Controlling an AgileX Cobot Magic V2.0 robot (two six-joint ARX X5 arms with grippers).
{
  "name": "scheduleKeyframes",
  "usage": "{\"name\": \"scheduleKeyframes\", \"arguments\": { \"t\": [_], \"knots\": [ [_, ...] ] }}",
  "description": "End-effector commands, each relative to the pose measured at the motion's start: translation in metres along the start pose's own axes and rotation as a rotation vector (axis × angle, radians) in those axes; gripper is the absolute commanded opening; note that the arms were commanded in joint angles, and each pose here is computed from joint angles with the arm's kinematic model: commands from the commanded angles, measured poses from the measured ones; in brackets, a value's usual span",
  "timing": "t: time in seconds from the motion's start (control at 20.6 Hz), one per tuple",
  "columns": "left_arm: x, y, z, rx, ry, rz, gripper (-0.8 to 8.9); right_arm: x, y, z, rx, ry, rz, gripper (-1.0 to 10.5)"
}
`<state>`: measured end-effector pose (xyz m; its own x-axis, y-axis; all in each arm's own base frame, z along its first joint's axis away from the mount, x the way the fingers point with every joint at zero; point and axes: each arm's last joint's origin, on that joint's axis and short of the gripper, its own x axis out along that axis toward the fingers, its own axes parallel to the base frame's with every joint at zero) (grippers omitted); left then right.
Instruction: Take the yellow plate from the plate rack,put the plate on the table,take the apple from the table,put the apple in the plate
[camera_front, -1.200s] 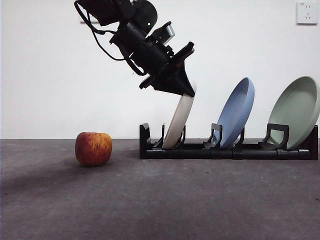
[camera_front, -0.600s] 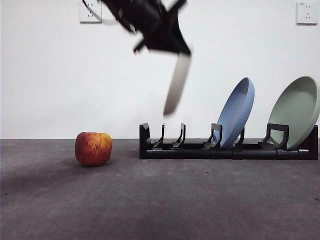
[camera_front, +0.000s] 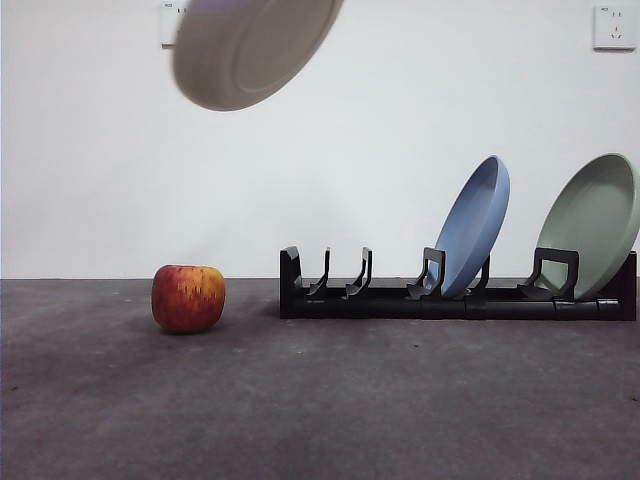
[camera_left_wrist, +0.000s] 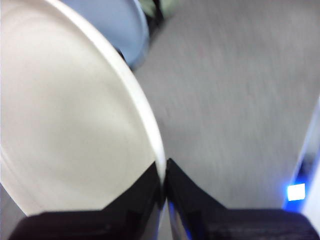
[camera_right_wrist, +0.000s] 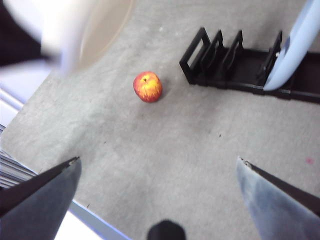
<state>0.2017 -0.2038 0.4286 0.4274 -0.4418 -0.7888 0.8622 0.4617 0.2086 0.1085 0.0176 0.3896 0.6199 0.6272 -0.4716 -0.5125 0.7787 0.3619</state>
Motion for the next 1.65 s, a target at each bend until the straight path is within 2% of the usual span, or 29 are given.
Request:
{"name": "scheduleKeyframes", "arguments": {
  "t": [0.05,0.19,0.34,0.58,0.97,1.36,1.41,1.65],
  "knots": [
    [0.019,-0.031,0.002,0.136,0.134,-0.005,-0.05,-0.001,0.001,0.002,-0.028,-0.020,0.016,7.5],
    [0.055,-0.071,-0.008,0.231,0.241,-0.001,-0.05,-0.001,0.002,0.002,-0.029,-0.022,0.040,7.5],
    [0.103,-0.103,-0.037,0.297,0.328,0.002,-0.06,-0.001,0.002,0.003,-0.042,-0.023,0.041,7.5],
    [0.159,-0.143,-0.079,0.408,0.361,0.080,-0.06,-0.001,0.002,0.003,-0.041,-0.023,0.047,7.5],
    [0.213,-0.158,-0.104,0.454,0.473,0.098,-0.06,-0.001,0.002,0.002,-0.036,-0.016,0.047,7.5],
    [0.229,-0.165,-0.110,0.376,0.497,0.066,0.03,-0.001,0.002,0.002,-0.039,-0.016,0.047,7.5],
    [0.228,-0.165,-0.109,0.363,0.492,0.058,0.20,0.000,0.002,0.002,-0.039,-0.016,0.047,7.5],
    [0.218,-0.163,-0.105,0.325,0.466,0.048,2.60,0.002,0.000,0.003,-0.032,-0.007,0.048,7.5]
  ]
}}
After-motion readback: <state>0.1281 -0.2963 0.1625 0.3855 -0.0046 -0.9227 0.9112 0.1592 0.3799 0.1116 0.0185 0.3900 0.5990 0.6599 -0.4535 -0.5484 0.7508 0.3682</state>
